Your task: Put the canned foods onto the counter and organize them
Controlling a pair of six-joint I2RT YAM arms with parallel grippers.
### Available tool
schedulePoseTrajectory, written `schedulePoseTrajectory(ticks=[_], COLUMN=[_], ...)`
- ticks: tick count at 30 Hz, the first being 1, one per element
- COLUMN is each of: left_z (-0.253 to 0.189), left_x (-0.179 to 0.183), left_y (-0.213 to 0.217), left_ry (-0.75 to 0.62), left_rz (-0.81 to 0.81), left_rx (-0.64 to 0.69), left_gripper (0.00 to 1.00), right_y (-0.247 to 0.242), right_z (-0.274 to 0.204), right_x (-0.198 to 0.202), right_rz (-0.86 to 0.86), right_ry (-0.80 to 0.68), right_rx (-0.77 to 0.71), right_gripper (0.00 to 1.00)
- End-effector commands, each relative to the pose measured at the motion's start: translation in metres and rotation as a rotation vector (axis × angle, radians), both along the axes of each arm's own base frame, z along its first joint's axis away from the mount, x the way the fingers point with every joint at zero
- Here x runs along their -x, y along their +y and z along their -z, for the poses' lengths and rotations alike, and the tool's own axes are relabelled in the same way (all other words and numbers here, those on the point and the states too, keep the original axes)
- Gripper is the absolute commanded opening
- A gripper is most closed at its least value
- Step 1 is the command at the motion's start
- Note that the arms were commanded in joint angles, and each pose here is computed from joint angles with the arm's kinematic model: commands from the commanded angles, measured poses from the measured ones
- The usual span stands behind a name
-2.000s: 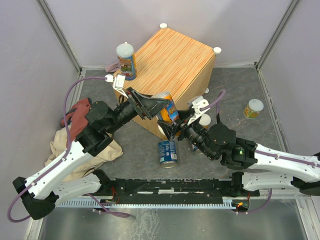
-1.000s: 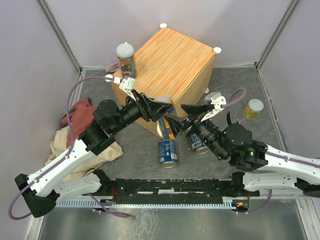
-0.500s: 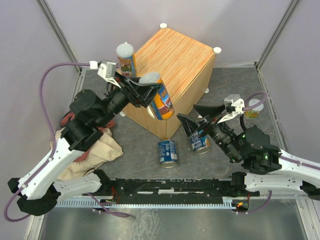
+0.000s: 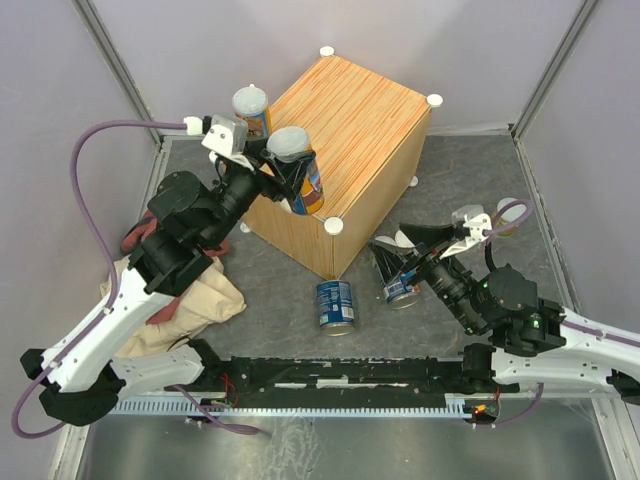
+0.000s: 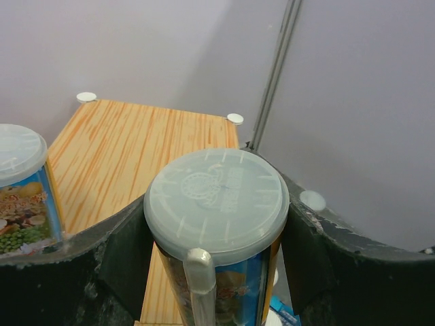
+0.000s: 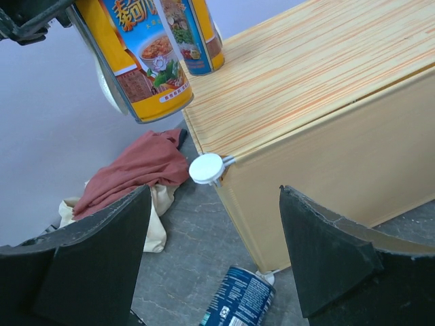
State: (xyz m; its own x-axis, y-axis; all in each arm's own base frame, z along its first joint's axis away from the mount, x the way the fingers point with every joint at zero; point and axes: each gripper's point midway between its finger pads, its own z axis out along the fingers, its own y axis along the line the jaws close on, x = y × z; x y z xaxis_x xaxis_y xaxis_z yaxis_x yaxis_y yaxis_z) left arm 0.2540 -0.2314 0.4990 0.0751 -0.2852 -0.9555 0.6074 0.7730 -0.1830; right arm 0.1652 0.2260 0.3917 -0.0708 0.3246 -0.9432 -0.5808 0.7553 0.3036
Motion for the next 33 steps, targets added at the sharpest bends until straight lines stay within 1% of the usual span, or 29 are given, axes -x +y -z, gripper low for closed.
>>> schedulePoseTrajectory(ticks=[1, 4, 12, 16, 26, 33], left_z=[-0.080, -0.079, -0.066, -0.060, -0.039, -0.037], left_x=[0.012, 0.008, -0.008, -0.016, -0.043, -0.054], left_y=[0.033, 0.031, 0.014, 0.012, 0.001, 0.002], left_ry=[-0.285, -0.322, -0.359, -0.381, -0.361, -0.353], left_rz=[-0.097, -0.113, -0.126, -0.160, -0.229, -0.267], left_rx=[0.140, 0.132, 0.087, 0.057, -0.029, -0.052], left_gripper=[0.03, 0.03, 0.04, 0.04, 0.04, 0.04], right_y=[-0.012, -0.015, -0.017, -0.020, -0.047, -0.055], right_z=[0.006, 0.015, 0.032, 0.041, 0.062, 0.075], right_x=[-0.003, -0.004, -0.007, -0.007, -0.012, -0.012], right_rz=[0.042, 0.056, 0.079, 0.088, 0.181, 0.198], right_ry=[0.012, 0.019, 0.027, 0.035, 0.071, 0.095], right_rx=[-0.015, 0.003, 0.038, 0.046, 0.082, 0.096], right_gripper=[0.83, 0.83, 0.83, 0.83, 0.84, 0.84])
